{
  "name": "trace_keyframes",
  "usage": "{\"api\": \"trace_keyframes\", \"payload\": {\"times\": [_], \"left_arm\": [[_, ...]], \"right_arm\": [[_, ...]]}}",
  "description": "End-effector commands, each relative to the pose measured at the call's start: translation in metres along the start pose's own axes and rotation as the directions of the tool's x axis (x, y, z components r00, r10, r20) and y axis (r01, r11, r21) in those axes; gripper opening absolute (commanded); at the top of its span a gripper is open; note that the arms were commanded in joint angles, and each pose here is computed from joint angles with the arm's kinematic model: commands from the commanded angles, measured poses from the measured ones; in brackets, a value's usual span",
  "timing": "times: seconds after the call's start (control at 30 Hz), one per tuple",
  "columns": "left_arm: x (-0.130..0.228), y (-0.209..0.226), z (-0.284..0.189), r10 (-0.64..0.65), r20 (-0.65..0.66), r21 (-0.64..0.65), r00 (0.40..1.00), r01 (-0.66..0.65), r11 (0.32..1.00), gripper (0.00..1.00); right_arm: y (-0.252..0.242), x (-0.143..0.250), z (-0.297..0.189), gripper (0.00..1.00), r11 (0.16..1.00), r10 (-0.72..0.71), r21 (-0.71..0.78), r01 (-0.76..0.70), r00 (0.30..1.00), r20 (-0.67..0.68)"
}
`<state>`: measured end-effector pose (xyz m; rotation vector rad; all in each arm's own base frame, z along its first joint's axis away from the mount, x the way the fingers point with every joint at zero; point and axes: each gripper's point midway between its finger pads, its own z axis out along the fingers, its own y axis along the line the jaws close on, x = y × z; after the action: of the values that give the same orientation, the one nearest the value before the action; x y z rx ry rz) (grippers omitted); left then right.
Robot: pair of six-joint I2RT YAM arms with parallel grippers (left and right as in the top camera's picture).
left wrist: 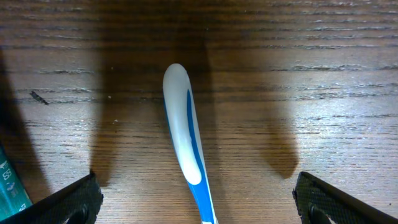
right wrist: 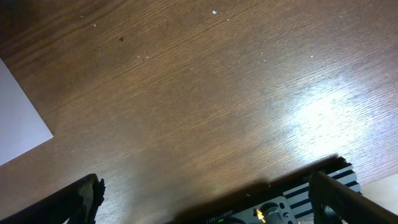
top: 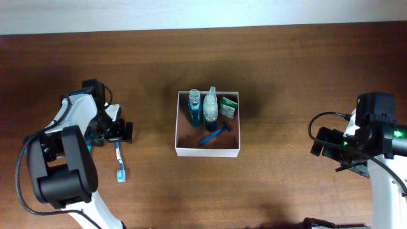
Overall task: Pack container
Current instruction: 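Open the left gripper, withdraw left and grasp the blue-white toothbrush, then carry the toothbrush right and lower it into the box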
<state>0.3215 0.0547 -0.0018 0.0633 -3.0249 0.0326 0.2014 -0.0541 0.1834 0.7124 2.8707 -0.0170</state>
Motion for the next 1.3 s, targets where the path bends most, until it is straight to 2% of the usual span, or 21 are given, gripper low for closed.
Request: {"api": "trace_keyframes", "payload": {"times": [0.0,0.07,0.1,0.17,0.2,0.23,0.27,0.33,0.4,0.47,0.83,0.9,1.03,1.13,1.2,1.27], "left_arm": [[0.011,-0.006,0.021,-0.014,-0.067,0.037,0.998,0.017,0.999,0.98],[0.018,-0.012,0.027,-0.014,-0.086,0.072,0.996,0.02,0.997,0.95],[0.021,-0.014,0.029,-0.014,-0.094,0.079,0.995,0.021,0.997,0.9],[0.024,-0.015,0.031,-0.014,-0.104,0.084,0.994,0.023,0.996,0.64],[0.025,-0.015,0.031,-0.014,-0.105,0.084,0.994,0.023,0.996,0.58],[0.025,-0.015,0.031,-0.014,-0.107,0.085,0.994,0.023,0.996,0.4],[0.025,-0.015,0.031,-0.014,-0.107,0.085,0.994,0.023,0.996,0.31],[0.025,-0.018,0.031,-0.014,-0.105,0.099,0.994,0.025,0.995,0.22],[0.025,-0.018,0.031,-0.014,-0.105,0.099,0.994,0.025,0.995,0.17],[0.025,-0.018,0.031,-0.014,-0.105,0.099,0.994,0.025,0.995,0.01],[0.016,-0.018,0.02,-0.03,-0.086,0.095,0.996,0.038,0.995,0.0],[0.007,-0.021,0.001,-0.017,-0.054,0.091,0.998,0.022,0.996,0.0],[-0.016,-0.043,-0.059,0.056,0.106,0.067,0.993,-0.063,0.996,0.0],[-0.023,-0.091,-0.123,0.253,0.311,0.006,0.916,-0.268,0.963,0.0],[-0.014,-0.132,-0.158,0.447,0.414,-0.073,0.793,-0.461,0.884,0.0],[-0.003,-0.16,-0.176,0.568,0.452,-0.132,0.687,-0.579,0.805,0.0]], "right_arm": [[-0.002,-0.001,0.001,0.99,1.0,-0.002,0.003,0.002,1.0,0.001],[-0.002,-0.001,0.001,0.99,1.0,-0.002,0.003,0.002,1.0,0.001],[-0.002,-0.001,0.001,0.99,1.0,-0.002,0.003,0.002,1.0,0.001],[-0.002,-0.001,0.001,0.99,1.0,-0.002,0.002,0.002,1.0,0.004],[-0.002,-0.002,0.001,0.99,1.0,-0.002,0.002,0.002,1.0,0.004],[-0.002,-0.002,0.001,0.99,1.0,-0.002,0.002,0.002,1.0,0.005],[-0.002,-0.002,0.001,0.98,1.0,-0.002,0.002,0.002,1.0,0.005],[-0.002,-0.002,0.001,0.98,1.0,-0.002,0.002,0.002,1.0,0.004],[-0.002,-0.002,0.001,0.99,1.0,-0.002,0.002,0.002,1.0,0.004],[-0.002,-0.002,0.001,0.98,1.0,-0.002,0.002,0.002,1.0,0.004],[-0.002,-0.001,0.001,0.99,1.0,-0.002,0.002,0.002,1.0,0.004],[-0.002,-0.001,0.001,0.99,1.0,-0.002,0.002,0.002,1.0,0.004],[-0.002,-0.001,0.001,0.98,1.0,-0.002,0.002,0.002,1.0,0.003],[-0.002,-0.001,0.001,0.98,1.0,-0.002,0.002,0.002,1.0,0.003],[-0.002,-0.001,0.001,0.99,1.0,-0.002,0.002,0.002,1.0,0.004],[-0.002,-0.001,0.001,0.99,1.0,-0.002,0.002,0.002,1.0,0.004]]}}
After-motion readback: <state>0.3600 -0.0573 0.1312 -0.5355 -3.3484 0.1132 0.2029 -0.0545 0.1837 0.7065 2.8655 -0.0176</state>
